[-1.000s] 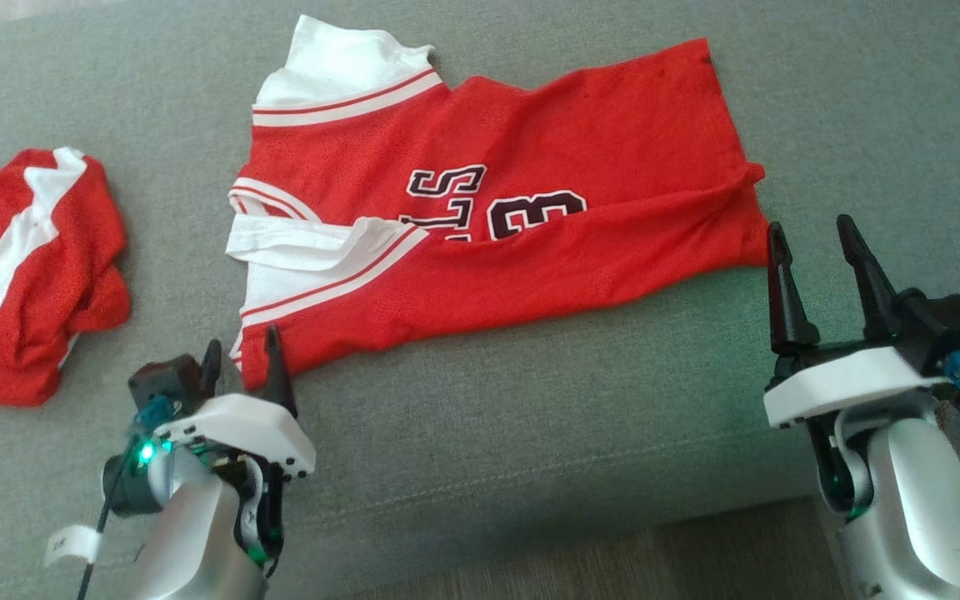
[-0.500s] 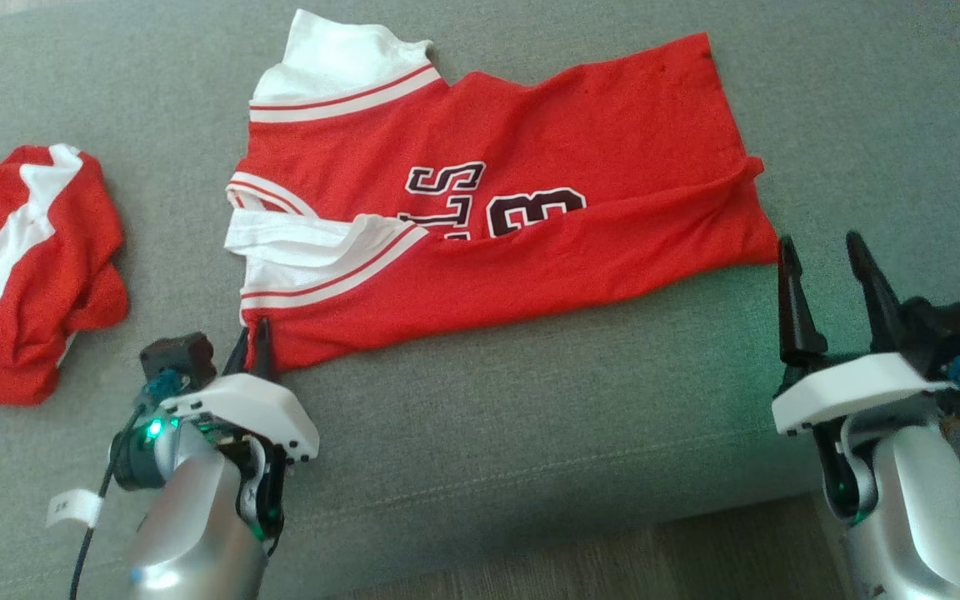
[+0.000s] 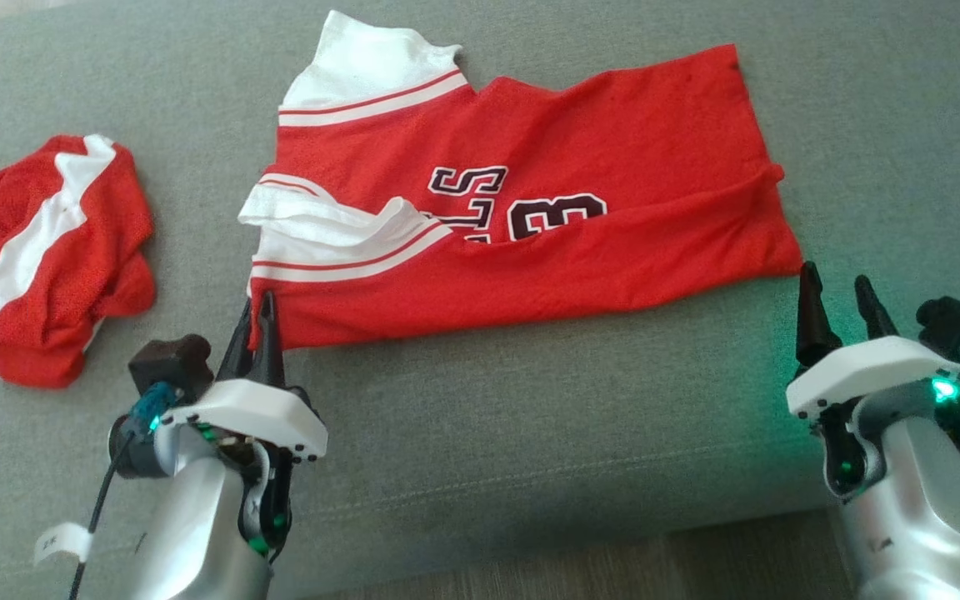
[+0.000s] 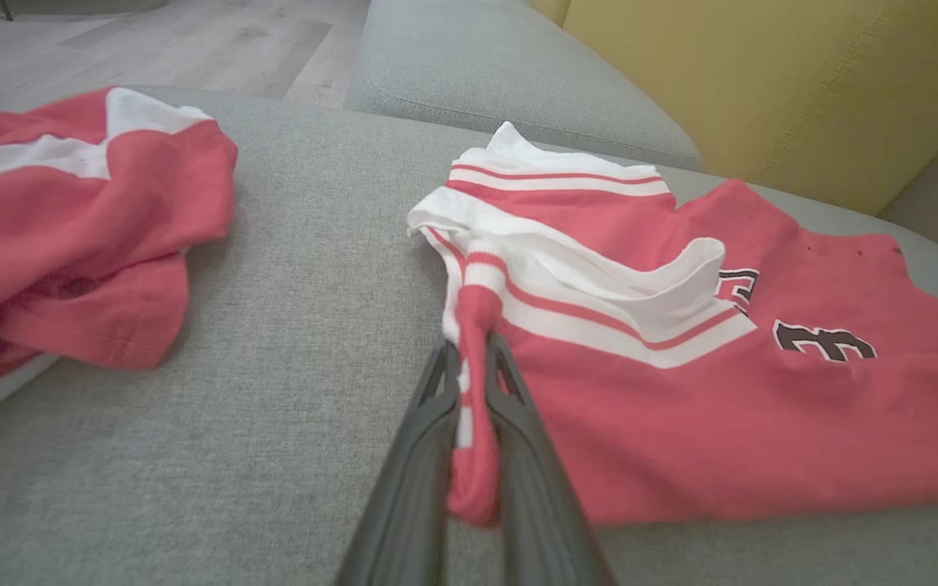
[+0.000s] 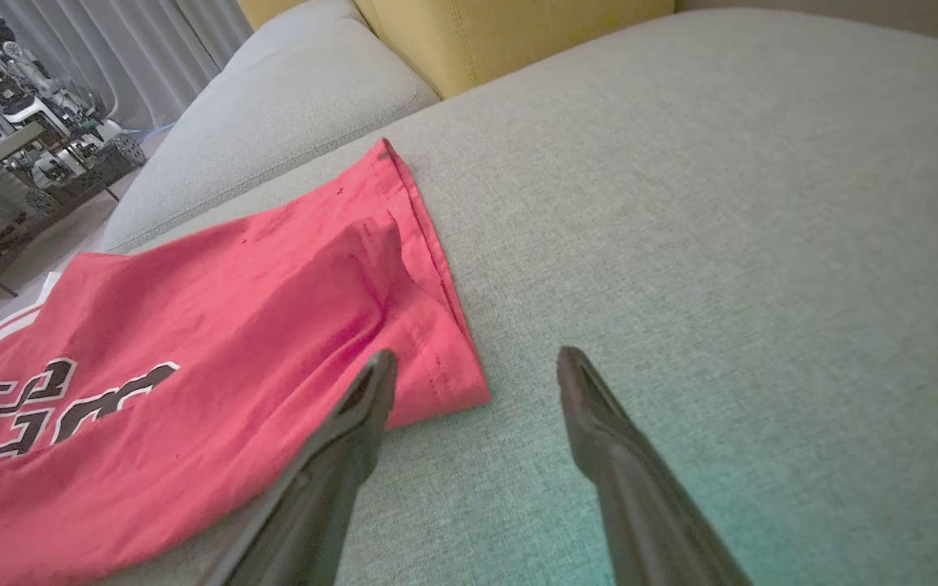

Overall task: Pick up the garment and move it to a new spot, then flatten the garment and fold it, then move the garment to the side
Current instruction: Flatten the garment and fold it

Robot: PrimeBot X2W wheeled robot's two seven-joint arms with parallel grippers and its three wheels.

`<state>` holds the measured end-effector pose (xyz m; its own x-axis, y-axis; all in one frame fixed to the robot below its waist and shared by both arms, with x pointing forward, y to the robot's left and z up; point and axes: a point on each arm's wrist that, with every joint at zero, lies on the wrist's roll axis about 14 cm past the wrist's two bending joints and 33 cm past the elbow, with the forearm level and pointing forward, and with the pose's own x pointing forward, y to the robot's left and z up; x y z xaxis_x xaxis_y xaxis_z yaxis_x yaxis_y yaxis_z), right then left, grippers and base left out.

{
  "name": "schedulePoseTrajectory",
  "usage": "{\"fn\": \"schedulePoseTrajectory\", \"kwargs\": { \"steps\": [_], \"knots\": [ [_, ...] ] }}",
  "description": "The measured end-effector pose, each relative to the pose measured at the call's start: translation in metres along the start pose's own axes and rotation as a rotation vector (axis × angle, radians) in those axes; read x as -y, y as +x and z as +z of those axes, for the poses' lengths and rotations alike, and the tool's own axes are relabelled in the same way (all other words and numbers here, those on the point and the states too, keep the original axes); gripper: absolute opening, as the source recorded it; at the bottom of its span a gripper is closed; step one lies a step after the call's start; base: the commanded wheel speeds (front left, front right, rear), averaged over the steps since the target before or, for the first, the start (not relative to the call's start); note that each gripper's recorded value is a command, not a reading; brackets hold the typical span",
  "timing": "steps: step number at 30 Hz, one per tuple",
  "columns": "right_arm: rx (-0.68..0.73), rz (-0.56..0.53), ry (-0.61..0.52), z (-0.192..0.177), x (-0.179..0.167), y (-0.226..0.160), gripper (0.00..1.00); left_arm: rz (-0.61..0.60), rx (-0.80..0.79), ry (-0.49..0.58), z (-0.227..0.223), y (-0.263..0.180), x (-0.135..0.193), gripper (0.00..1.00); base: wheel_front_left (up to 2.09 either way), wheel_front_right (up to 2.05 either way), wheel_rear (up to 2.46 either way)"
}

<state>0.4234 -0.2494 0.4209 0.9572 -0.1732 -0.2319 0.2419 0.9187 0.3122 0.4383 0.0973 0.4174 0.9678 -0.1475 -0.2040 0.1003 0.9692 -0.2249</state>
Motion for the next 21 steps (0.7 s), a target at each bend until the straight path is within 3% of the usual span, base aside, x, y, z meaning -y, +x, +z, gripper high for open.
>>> {"fn": "schedulePoseTrajectory", "kwargs": {
  "steps": [13,21],
  "knots": [
    [-0.131,-0.041,0.226,-0.033,-0.017,0.035,1.0,-0.012,-0.012,0.01,-0.007,0.002,0.0,0.0,0.0,0.0,0.0],
    [-0.154,-0.014,0.254,-0.039,-0.034,0.046,0.98,-0.013,-0.007,0.013,-0.005,0.006,-0.001,0.0,0.0,0.0,0.0]
  ]
}}
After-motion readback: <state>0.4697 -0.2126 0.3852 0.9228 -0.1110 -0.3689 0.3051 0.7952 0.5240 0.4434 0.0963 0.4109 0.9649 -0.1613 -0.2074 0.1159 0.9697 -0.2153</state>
